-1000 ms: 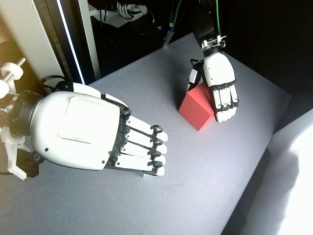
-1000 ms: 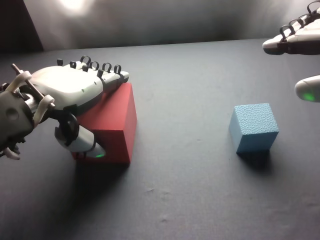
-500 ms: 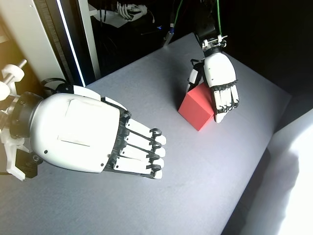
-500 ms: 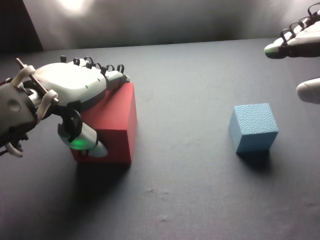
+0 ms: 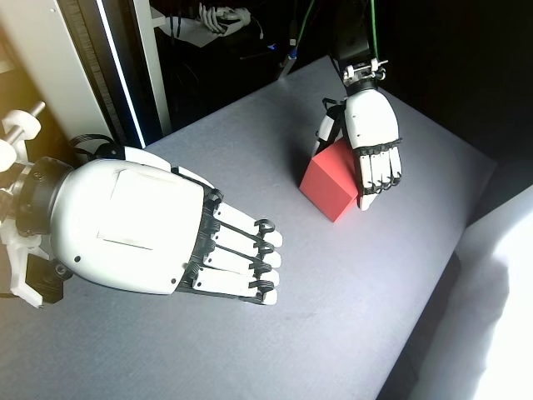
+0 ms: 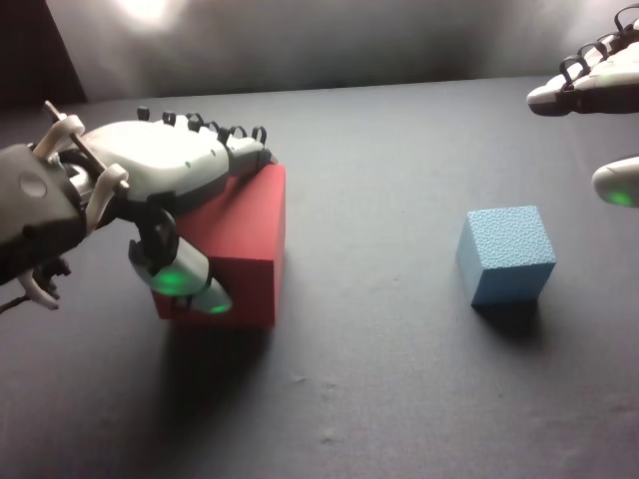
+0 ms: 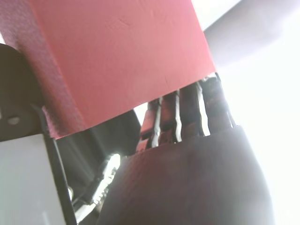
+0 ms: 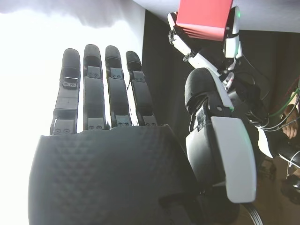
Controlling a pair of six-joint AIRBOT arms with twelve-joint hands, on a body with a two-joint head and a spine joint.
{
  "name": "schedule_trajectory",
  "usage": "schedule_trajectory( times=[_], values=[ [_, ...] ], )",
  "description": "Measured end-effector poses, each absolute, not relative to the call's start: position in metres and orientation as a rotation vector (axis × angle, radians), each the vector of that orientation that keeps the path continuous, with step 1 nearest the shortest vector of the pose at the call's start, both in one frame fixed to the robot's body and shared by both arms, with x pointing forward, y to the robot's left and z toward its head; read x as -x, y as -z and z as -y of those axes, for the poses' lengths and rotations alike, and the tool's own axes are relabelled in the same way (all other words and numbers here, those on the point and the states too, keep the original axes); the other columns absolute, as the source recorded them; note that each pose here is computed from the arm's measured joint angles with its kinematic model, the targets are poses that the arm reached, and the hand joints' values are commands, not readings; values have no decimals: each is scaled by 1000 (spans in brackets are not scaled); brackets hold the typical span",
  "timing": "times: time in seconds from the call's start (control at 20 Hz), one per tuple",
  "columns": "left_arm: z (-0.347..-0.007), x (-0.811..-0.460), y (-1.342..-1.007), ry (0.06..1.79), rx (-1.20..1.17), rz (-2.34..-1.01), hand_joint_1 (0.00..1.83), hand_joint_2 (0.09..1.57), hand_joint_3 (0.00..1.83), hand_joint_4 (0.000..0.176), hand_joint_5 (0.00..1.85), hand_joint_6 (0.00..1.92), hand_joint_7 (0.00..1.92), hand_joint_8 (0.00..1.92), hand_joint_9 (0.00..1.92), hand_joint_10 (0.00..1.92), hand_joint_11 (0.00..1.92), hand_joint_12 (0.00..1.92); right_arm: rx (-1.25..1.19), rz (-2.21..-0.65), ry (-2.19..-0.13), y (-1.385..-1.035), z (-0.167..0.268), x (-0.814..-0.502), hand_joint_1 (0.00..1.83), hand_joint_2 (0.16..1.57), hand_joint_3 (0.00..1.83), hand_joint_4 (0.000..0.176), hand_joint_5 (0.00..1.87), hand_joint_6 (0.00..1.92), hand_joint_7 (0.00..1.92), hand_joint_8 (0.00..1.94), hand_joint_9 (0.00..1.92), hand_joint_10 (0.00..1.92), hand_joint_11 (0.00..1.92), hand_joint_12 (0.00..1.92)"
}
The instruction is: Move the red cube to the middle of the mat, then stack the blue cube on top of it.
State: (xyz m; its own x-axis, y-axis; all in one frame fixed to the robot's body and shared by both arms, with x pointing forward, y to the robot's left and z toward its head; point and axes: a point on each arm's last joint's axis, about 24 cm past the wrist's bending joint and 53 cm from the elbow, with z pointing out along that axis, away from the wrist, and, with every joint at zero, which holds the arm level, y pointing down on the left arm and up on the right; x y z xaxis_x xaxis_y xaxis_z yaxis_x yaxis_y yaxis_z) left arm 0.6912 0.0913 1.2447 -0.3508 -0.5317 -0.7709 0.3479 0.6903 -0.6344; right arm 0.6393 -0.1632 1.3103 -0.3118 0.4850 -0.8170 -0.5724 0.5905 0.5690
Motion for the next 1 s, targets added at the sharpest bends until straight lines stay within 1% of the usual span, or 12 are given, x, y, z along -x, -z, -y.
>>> schedule_trajectory(
  times=[0.25,0.3,0.35,0.4,0.45,0.55,0.6,0.65,0.75,0.8,0.85,1.0],
  values=[
    [-94,-694,-1263,929,205,-1664,1199,1185,0,0,267,918,272,1042,201,1198,0,1487,75,-1568,-1053,-1310,163,-639,124,1335,0,0,289,7,298,5,286,4,0,632],
    [-95,-694,-1268,928,223,-1654,1161,1201,2,0,239,937,227,1135,170,1291,0,1504,75,-1568,-1053,-1310,163,-639,117,1341,0,0,263,1,269,2,264,4,0,604],
    [-95,-694,-1269,926,236,-1649,1150,1209,2,0,203,946,183,1202,150,1318,0,1523,76,-1568,-1052,-1310,163,-639,117,1339,0,0,267,3,273,3,267,5,0,609],
    [-95,-693,-1272,928,247,-1643,1136,1217,3,0,197,955,181,1214,148,1321,0,1544,75,-1568,-1053,-1310,163,-639,135,1334,0,0,269,3,274,3,271,5,0,623],
    [-96,-693,-1274,930,267,-1635,1193,1187,0,0,272,799,218,1194,173,1321,0,1567,75,-1568,-1053,-1310,163,-639,104,1337,0,0,274,3,292,7,282,8,0,626],
    [-94,-692,-1274,936,290,-1630,1212,1192,0,0,258,857,225,1212,168,1367,0,1582,75,-1568,-1053,-1310,163,-639,118,1341,1,0,271,1,282,1,276,3,0,618],
    [-90,-690,-1274,943,297,-1630,1209,1191,0,0,273,825,233,1199,171,1368,0,1592,75,-1564,-1054,-1312,163,-639,102,1342,1,0,266,0,282,1,274,1,0,620],
    [-87,-689,-1274,948,302,-1630,1229,1175,0,0,286,855,257,1166,201,1333,0,1595,75,-1565,-1053,-1312,163,-639,109,1340,0,0,268,1,292,3,287,5,0,656],
    [-75,-683,-1273,971,300,-1637,1220,1177,0,0,271,869,252,1154,198,1316,0,1566,76,-1564,-1055,-1312,163,-639,111,1344,1,0,264,1,275,0,268,1,0,604],
    [-72,-681,-1273,977,300,-1639,1245,1158,0,0,290,886,279,1139,223,1306,0,1599,76,-1565,-1055,-1312,163,-639,109,1343,1,0,272,5,288,7,279,6,0,597],
    [-69,-679,-1273,982,298,-1640,1231,1166,1,0,272,878,279,1136,217,1300,0,1606,75,-1565,-1055,-1312,163,-639,139,1338,0,0,288,6,301,6,293,7,0,629],
    [-65,-677,-1273,984,305,-1635,1227,1155,0,0,279,831,282,1123,216,1286,0,1578,75,-1565,-1055,-1312,163,-639,117,1342,0,0,275,3,297,4,283,6,0,599]
  ],
)
